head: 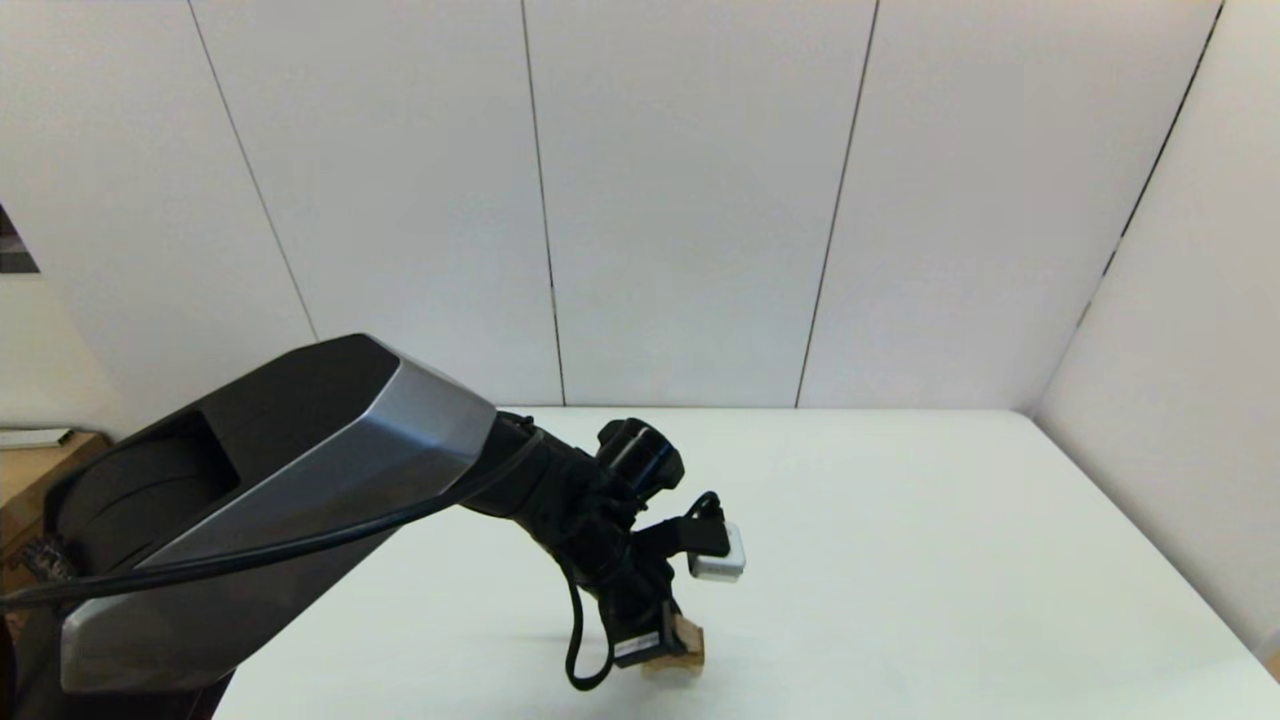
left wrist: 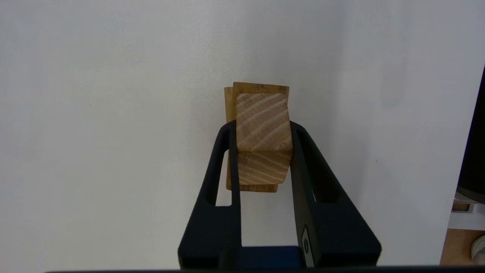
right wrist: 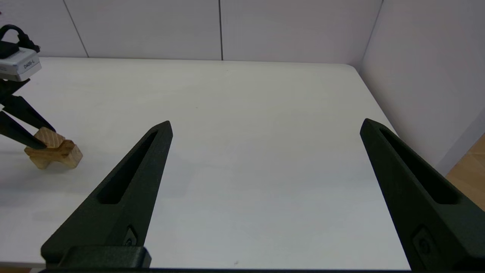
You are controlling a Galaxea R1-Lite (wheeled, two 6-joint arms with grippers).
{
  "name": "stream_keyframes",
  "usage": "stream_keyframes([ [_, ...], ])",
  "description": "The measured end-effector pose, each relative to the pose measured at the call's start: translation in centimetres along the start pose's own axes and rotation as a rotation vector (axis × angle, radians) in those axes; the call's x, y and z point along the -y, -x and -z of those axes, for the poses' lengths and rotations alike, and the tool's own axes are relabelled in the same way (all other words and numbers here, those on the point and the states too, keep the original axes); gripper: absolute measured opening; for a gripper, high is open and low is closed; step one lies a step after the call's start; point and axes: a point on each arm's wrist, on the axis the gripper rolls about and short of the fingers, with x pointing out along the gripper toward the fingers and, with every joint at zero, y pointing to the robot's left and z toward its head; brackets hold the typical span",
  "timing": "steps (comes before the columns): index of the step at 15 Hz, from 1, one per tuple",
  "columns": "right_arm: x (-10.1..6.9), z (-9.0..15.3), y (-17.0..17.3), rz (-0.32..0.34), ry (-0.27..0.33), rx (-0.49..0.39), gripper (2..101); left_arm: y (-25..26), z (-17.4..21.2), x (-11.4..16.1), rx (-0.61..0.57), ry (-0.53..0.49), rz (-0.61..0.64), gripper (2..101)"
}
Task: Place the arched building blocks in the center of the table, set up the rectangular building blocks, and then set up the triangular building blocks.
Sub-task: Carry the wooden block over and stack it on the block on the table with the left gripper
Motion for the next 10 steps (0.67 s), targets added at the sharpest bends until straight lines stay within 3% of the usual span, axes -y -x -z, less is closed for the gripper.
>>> stream_keyframes([
  [10,0.0,0.0,0.0,0.0,0.0,0.0,98.0,-0.29,0.2,-0.17,0.004,0.002,-0.002,23.1],
])
